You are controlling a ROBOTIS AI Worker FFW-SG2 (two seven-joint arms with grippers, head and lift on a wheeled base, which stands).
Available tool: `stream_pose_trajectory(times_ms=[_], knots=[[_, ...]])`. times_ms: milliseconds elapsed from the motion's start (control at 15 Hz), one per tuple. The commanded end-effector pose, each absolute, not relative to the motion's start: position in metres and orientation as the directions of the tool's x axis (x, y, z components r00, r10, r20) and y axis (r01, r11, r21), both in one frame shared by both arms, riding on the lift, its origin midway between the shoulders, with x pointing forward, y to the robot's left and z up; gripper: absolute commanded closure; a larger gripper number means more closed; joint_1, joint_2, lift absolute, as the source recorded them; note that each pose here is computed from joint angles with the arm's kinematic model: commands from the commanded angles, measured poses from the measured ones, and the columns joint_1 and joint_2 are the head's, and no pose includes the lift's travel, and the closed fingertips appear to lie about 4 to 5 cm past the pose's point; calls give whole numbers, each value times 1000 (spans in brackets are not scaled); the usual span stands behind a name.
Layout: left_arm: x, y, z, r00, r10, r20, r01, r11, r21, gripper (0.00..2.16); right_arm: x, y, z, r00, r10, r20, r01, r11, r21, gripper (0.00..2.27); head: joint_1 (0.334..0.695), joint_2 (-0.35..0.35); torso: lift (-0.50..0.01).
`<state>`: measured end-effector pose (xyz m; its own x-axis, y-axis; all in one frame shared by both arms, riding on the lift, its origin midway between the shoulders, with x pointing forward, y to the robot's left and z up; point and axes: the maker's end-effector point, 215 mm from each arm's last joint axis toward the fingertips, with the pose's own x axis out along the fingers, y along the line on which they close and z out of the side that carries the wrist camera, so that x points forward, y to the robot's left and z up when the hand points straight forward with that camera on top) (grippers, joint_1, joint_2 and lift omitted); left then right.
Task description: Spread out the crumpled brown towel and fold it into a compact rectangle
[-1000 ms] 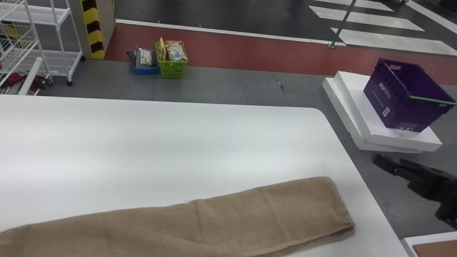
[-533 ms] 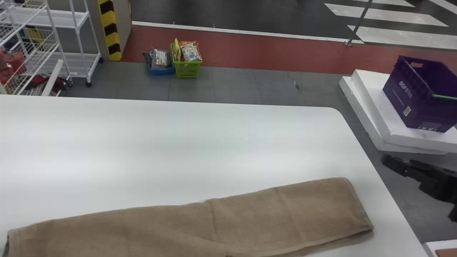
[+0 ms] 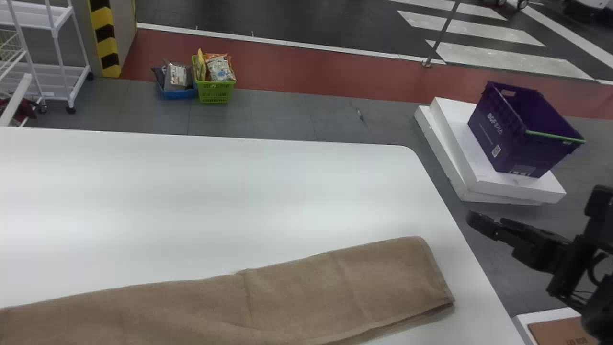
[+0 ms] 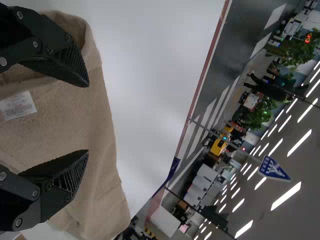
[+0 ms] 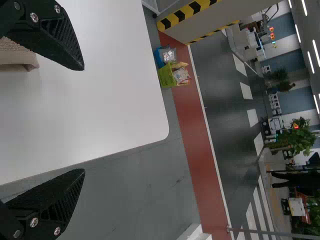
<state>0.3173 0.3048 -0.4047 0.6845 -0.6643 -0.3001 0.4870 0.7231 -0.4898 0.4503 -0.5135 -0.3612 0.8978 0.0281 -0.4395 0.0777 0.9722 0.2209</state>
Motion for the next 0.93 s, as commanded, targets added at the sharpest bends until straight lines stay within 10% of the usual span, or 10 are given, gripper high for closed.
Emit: stream_pose_trajectory(times_ms=[0, 867], knots=[[324, 297, -415, 669, -672, -317, 494, 721, -487, 434, 447, -514, -363, 895, 27, -445, 81, 972, 221, 87, 695, -301, -127], [322, 348, -421, 688, -600, -408, 448, 793, -412, 434, 442, -513, -364, 898, 31, -440, 76, 972, 224, 90, 695, -259, -127]])
